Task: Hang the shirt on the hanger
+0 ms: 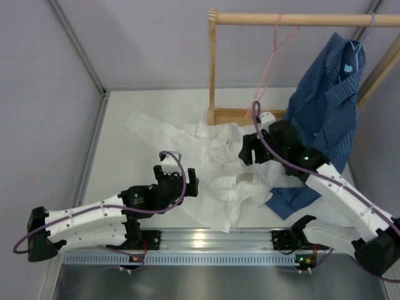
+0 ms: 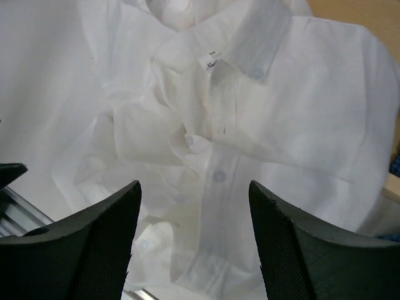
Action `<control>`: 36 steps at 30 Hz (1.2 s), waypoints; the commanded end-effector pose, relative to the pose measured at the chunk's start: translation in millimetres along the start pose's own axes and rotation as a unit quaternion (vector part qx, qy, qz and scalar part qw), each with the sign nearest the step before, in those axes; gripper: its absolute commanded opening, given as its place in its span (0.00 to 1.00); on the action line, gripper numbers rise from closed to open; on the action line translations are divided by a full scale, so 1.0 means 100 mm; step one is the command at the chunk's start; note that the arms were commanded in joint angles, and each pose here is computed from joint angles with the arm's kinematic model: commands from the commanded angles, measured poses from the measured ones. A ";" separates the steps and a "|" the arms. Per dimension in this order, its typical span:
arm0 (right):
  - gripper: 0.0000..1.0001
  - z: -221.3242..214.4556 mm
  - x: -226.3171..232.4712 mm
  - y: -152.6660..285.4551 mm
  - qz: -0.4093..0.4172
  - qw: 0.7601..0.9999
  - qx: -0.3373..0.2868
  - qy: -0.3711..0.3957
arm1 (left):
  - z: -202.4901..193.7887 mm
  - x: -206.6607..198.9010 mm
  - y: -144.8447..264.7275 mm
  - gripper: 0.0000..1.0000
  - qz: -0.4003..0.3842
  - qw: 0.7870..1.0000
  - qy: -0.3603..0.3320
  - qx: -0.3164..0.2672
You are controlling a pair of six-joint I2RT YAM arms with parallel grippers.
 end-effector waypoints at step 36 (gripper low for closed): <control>0.00 0.33 -0.09 -0.98 -0.148 0.988 -0.026 0.032 | 0.25 0.07 0.11 0.98 -0.010 0.998 0.044 -0.039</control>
Point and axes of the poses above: each gripper's point midway between its finger pads, its own y axis back along the fingers, its own x axis along the line the jaws close on, z = x × y, the point moved 2 cm from there along y, back along the fingers, and after that the axes turned 12 degrees about y, right-handed, at the moved point
